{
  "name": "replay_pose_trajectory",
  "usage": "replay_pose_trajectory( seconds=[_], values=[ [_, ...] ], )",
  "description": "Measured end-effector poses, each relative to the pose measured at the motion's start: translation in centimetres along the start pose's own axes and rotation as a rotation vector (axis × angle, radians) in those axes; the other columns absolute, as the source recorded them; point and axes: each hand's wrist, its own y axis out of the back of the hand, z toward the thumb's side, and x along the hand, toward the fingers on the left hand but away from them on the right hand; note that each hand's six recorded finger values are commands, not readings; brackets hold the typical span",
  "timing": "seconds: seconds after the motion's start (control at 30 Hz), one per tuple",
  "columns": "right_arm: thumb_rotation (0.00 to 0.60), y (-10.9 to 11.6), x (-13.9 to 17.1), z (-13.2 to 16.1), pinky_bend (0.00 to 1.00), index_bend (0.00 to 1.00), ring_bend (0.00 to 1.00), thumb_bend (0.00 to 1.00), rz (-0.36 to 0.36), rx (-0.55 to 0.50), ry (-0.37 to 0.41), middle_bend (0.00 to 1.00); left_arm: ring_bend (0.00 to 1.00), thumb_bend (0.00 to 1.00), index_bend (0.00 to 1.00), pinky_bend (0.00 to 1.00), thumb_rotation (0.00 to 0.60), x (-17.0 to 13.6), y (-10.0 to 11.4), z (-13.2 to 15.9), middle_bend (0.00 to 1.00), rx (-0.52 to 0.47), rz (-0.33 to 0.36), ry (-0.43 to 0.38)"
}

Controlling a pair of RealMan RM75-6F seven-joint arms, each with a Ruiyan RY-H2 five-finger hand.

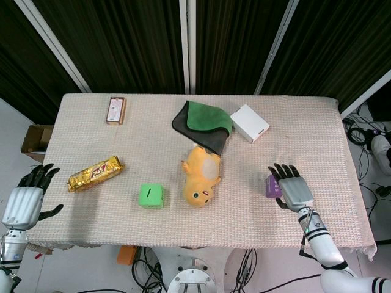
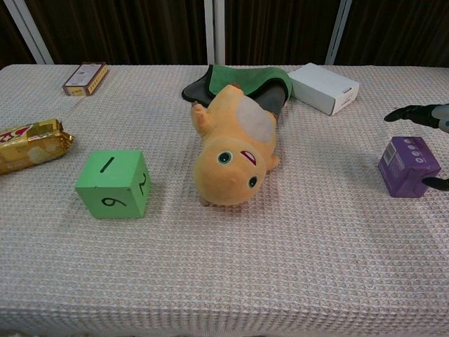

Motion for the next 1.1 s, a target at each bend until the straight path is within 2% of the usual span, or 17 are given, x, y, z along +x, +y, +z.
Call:
replay_pose_trajectory(
  seconds=[0.33,0.7,0.9,1.1],
  values=[
    [0.6,0.0,0.3,-0.3,0.0,0.0,0.0,0.21,-0.004,0.001,-0.005,0.0,0.08,0.13,0.15,0.23,0.6,0.0,0.1,0.0,0.1,0.005,0.002,-0.003],
    [0.6,-0.3,-0.2,-0.3,0.0,0.0,0.0,0.21,0.001,0.012,-0.034,0.01,0.08,0.13,0.15,0.23,0.6,0.0,-0.4,-0.3,0.1,0.0,-0.027,0.0],
    [0.6,-0.4,-0.7,0.1,0.0,0.0,0.0,0.21,-0.014,0.005,-0.039,0.17,0.08,0.13,0.16,0.23,0.6,0.1,-0.7,-0.4,0.1,-0.001,-0.033,0.001],
    [0.6,-0.4,-1.0,0.3,0.0,0.0,0.0,0.28,-0.042,0.002,-0.037,0.34,0.08,0.13,0.16,0.23,0.6,0.1,-0.7,-0.5,0.1,0.003,-0.034,0.004]
  ],
)
